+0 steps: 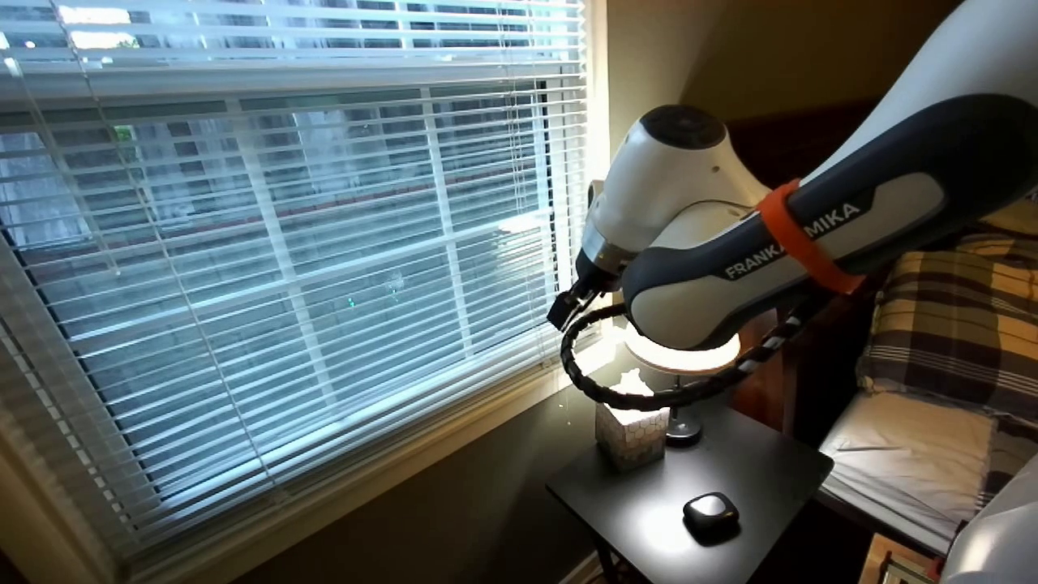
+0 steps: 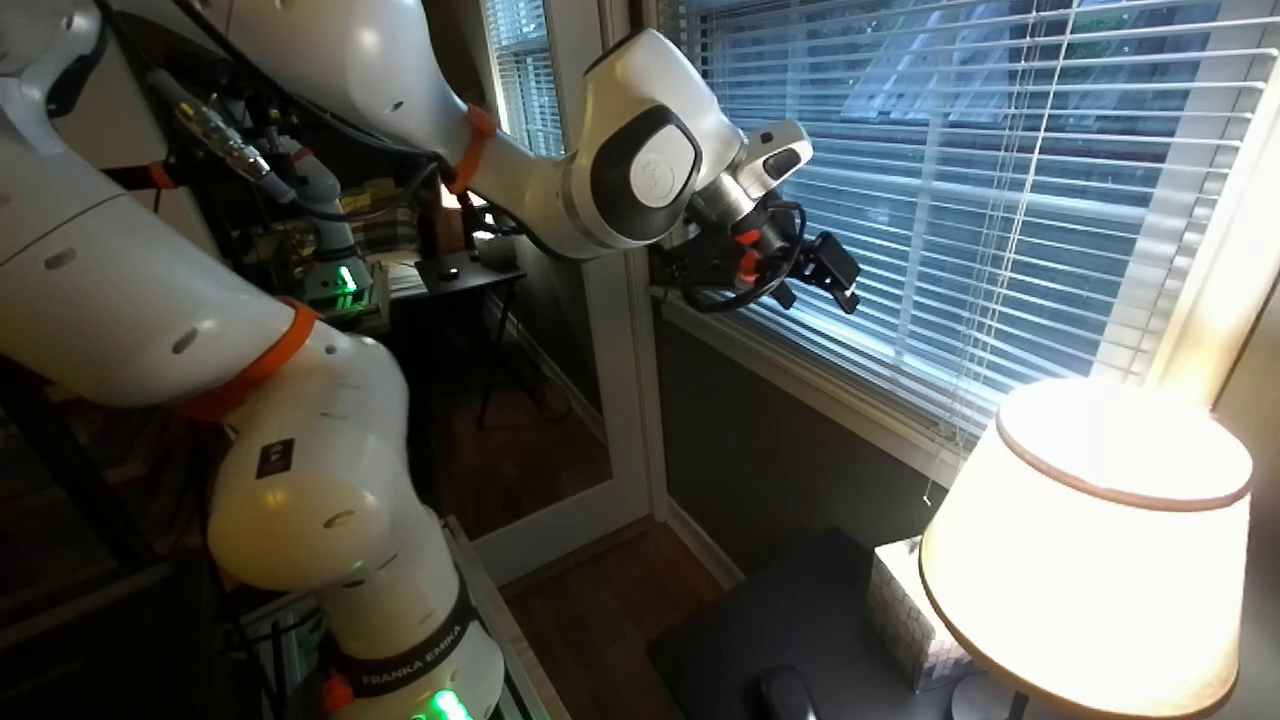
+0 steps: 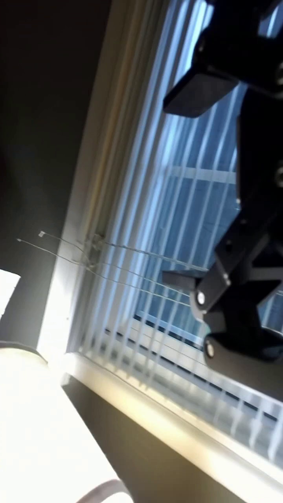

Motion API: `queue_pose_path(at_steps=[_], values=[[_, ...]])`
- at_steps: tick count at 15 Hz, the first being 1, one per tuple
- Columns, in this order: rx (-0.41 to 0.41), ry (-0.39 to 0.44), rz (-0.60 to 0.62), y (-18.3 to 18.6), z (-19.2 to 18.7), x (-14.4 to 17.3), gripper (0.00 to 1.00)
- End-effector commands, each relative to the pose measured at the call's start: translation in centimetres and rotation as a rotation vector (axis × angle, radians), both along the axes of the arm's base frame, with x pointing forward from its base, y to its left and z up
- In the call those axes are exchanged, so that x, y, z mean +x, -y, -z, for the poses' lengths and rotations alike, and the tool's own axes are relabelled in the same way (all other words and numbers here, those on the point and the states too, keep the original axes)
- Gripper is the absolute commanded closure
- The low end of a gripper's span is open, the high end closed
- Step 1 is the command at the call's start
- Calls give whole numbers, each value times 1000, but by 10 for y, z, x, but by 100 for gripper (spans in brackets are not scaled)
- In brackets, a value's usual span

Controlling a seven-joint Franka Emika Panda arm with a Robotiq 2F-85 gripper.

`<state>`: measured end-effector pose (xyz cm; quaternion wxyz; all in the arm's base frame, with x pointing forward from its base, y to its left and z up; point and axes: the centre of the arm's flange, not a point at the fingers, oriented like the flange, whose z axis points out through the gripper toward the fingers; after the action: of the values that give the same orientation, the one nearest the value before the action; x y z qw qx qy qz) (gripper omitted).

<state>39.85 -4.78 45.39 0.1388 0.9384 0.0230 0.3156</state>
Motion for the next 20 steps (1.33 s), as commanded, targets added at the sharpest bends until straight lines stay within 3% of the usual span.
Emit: queue_pose_path(at_steps=[1, 6, 7, 14, 20], values=[[-20, 33, -7, 6, -5, 0, 0], [-42, 50, -19, 9, -8, 1, 0], [-18, 7, -21, 9, -9, 4, 0], [82, 358, 120, 33, -47, 98, 0], [114, 581, 277, 80, -93, 135, 0]])
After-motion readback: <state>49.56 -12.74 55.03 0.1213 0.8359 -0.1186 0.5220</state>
